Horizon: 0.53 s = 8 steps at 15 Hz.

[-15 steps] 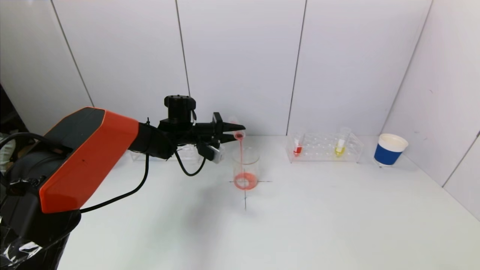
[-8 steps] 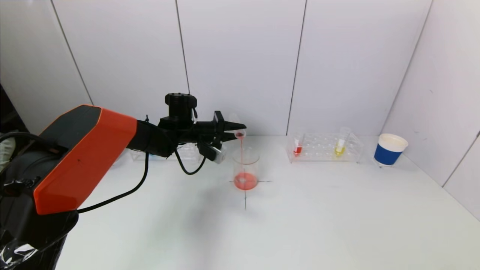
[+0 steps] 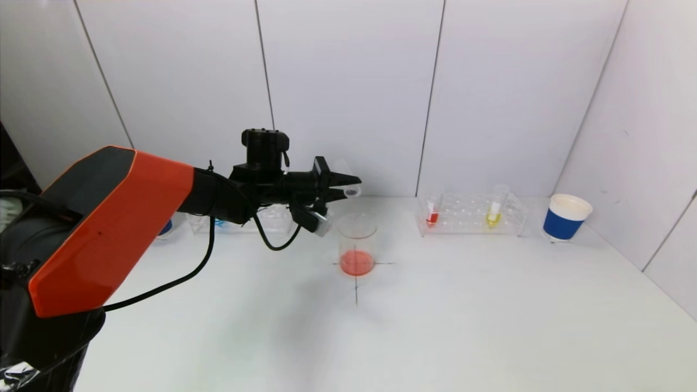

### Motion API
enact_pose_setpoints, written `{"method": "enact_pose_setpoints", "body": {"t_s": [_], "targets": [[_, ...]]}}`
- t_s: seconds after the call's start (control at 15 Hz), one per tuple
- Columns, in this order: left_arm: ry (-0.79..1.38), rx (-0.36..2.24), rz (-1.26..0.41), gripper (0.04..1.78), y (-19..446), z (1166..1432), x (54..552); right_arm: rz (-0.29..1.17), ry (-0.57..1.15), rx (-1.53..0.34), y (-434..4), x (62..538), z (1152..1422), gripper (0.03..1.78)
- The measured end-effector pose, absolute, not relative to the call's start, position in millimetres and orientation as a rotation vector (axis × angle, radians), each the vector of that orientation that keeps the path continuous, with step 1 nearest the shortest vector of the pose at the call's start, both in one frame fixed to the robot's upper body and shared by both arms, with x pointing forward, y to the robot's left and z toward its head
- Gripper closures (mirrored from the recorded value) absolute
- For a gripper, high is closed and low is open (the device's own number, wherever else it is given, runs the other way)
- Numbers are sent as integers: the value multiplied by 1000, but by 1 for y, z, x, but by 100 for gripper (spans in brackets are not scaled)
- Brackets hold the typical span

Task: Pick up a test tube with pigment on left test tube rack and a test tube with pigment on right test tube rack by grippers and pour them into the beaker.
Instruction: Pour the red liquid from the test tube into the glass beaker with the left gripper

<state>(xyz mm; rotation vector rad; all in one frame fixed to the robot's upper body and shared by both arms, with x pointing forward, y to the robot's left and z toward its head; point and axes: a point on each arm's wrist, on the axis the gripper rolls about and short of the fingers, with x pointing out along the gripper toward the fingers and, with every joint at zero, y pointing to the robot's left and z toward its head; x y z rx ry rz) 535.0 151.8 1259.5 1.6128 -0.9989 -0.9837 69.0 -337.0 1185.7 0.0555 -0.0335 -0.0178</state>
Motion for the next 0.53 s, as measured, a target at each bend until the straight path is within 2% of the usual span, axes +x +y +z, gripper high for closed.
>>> {"method": "enact_pose_setpoints", "body": {"t_s": [0.53], "targets": [[-981, 1658, -996, 138, 148, 1267, 527, -18, -33, 55, -337, 69, 1186, 4]]}}
